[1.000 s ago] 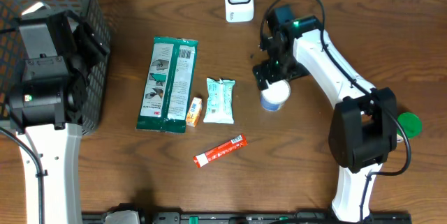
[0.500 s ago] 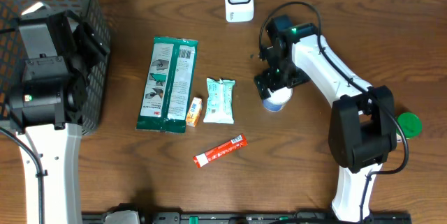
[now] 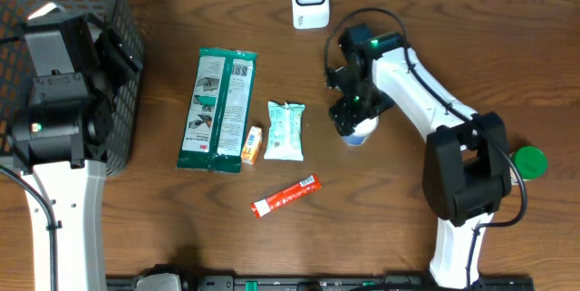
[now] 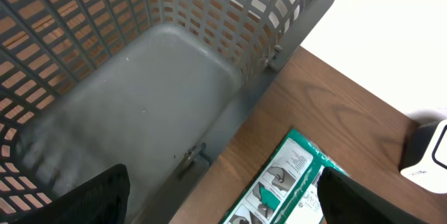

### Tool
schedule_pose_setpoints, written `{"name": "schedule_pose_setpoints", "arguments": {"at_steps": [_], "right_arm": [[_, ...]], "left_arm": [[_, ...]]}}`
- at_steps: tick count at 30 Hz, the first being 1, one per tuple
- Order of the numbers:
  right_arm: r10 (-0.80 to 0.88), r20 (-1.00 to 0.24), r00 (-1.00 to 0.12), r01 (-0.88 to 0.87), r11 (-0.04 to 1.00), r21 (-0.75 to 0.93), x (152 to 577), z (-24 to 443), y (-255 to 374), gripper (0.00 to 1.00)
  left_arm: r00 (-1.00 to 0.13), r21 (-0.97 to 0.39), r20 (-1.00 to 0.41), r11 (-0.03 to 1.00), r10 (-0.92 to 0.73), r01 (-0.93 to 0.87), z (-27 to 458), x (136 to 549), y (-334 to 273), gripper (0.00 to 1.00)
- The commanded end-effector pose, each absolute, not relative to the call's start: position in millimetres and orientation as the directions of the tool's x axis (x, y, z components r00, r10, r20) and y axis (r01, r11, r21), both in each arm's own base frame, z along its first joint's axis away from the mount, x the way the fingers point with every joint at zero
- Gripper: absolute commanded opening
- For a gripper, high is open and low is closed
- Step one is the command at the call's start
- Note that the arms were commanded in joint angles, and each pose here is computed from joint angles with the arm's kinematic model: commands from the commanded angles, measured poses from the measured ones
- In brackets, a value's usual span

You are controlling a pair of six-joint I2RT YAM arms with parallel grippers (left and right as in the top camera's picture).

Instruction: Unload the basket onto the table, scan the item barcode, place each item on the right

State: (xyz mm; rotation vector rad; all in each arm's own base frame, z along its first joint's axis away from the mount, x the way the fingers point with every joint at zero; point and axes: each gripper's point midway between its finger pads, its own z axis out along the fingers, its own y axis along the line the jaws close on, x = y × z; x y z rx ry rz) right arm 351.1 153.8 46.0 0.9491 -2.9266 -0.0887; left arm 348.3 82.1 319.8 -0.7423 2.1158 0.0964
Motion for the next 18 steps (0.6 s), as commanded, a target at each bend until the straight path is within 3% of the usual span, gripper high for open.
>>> {"name": "schedule_pose_setpoints", "arguments": {"at_steps": [1,13,18], "right_arm": [[-0.631,0.041,-0.775,-0.629,0.776,0.044,347.7,48.5,161.3,0.83],[-0.62,0.076,-0.781,-0.622,0.783,-0.008,345.5,48.8,153.6,0.89],[-0.614,0.085,-0.785,-0.616,0.788,-0.005,343.3,49.0,153.0,0.86]], "left_arm": [[-0.442,-0.187,-0.763,0.816,-0.471,-0.547,321.0,348.1,84.6,0.84],[-0.442,-0.187,-0.763,0.816,-0.471,-0.547,321.0,348.1,84.6,0.84],[-0.442,-0.187,-0.763,0.816,-0.471,-0.547,321.0,348.1,84.6,0.84]]}}
